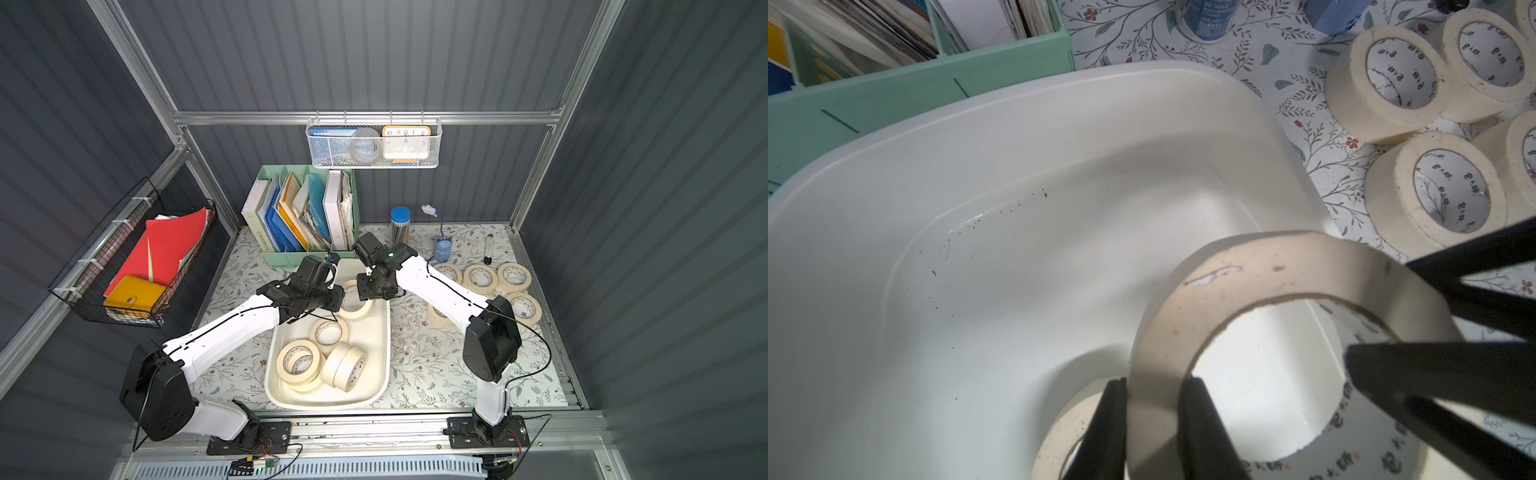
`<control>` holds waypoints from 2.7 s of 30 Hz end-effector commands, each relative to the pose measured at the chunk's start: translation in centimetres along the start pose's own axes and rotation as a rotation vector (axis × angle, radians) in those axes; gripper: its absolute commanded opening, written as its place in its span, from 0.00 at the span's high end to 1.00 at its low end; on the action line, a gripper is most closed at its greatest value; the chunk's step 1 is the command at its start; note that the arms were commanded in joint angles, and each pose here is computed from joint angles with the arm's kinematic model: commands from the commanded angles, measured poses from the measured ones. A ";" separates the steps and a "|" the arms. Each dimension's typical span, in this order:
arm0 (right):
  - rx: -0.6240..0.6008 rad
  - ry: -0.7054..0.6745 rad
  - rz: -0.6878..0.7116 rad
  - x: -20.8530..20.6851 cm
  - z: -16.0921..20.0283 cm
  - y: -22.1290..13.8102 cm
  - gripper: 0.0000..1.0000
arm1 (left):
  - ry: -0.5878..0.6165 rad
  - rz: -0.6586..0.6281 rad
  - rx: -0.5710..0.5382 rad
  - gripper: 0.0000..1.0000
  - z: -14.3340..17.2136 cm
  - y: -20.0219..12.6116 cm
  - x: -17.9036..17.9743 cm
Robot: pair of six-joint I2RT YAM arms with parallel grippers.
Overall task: Take out the art tape in the storage box
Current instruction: Pick up the art tape from the storage box, then place the art tape at the center of the board.
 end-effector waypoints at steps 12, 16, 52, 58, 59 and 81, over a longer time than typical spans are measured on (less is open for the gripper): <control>-0.031 0.009 0.032 -0.3 -0.5 0.4 1.00 | -0.020 0.048 -0.144 0.46 -3.2 -2.8 -0.8; -0.050 0.008 0.074 -1.2 -0.8 -0.2 1.00 | -0.016 0.089 -0.268 0.00 -4.3 -4.9 -1.3; -0.229 1.114 0.601 -38.6 16.1 -11.9 1.00 | -0.019 0.095 -0.190 0.01 0.3 -3.2 -1.2; -0.173 1.309 0.567 -42.3 17.7 -10.9 1.00 | -0.020 0.096 -0.197 0.01 0.7 -3.5 -1.1; -0.168 1.336 0.568 -42.9 17.9 -10.7 1.00 | -0.021 0.097 -0.199 0.01 0.8 -3.6 -1.2; -0.312 1.511 0.612 -49.6 18.8 -6.0 1.00 | -0.061 0.081 -0.187 0.01 2.1 -4.2 -0.7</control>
Point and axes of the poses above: each gripper's point midway between its finger pads, its own y axis out along the fingers, its own x axis along the line the jaws close on, z = x × y, the point moved 1 cm from there along -y, back along the fingers, and after that the axes turned 9 degrees about y, right-handed, at the moved point
